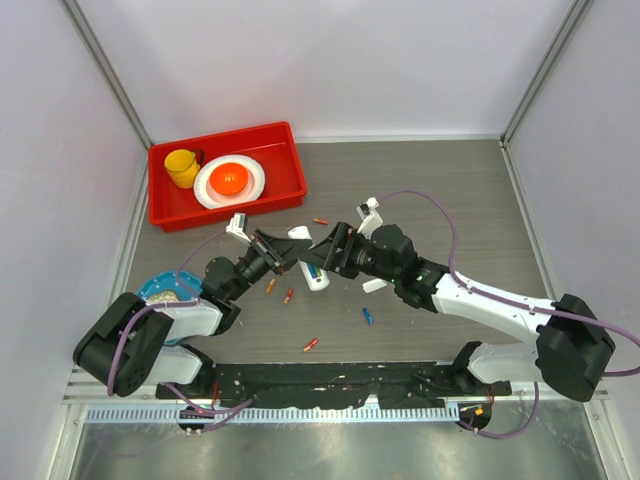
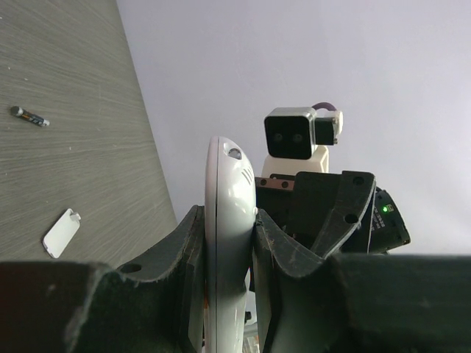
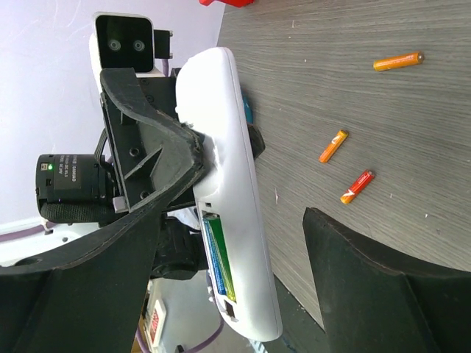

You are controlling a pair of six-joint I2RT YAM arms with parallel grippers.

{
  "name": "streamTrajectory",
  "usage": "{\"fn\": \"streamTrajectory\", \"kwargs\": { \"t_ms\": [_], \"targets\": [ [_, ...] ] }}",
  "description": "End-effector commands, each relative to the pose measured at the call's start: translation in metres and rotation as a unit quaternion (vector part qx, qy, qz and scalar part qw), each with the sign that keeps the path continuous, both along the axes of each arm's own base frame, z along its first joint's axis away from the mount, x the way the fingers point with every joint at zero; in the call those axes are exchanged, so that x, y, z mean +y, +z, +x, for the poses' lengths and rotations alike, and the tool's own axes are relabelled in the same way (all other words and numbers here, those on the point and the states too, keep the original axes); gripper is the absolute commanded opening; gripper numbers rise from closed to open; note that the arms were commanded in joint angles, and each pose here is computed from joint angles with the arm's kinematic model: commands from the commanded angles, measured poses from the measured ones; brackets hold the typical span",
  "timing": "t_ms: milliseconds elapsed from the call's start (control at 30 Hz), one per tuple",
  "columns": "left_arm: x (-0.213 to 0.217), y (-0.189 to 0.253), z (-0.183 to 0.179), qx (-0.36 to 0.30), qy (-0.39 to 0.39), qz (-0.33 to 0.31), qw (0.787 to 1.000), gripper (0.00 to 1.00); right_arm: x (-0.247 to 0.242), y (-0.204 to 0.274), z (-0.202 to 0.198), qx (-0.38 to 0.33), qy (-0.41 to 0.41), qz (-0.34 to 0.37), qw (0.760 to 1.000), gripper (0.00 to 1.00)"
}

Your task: Load the batteries into the remote control

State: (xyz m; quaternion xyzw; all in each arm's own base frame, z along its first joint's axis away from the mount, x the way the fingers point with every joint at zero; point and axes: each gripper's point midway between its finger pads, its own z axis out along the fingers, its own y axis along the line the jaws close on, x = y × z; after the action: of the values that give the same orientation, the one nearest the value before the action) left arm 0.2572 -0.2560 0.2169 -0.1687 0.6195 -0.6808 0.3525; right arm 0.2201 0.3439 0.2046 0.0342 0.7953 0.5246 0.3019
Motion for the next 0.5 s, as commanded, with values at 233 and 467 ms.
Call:
{"fn": "streamTrajectory", "kwargs": {
  "t_ms": [233, 467],
  "targets": [
    [0.010, 0.079, -0.018, -0.138, -0.005, -0.086, 0.987, 0.00, -0.022, 0.026, 0.001, -0.074, -0.001, -0.012, 0.997, 0.77],
    [0.011, 0.082, -0.019, -0.140, -0.005, -0.088, 0.986, 0.00, -0.025, 0.027, 0.001, -0.070, -0.003, 0.020, 0.997, 0.76]
  ]
}}
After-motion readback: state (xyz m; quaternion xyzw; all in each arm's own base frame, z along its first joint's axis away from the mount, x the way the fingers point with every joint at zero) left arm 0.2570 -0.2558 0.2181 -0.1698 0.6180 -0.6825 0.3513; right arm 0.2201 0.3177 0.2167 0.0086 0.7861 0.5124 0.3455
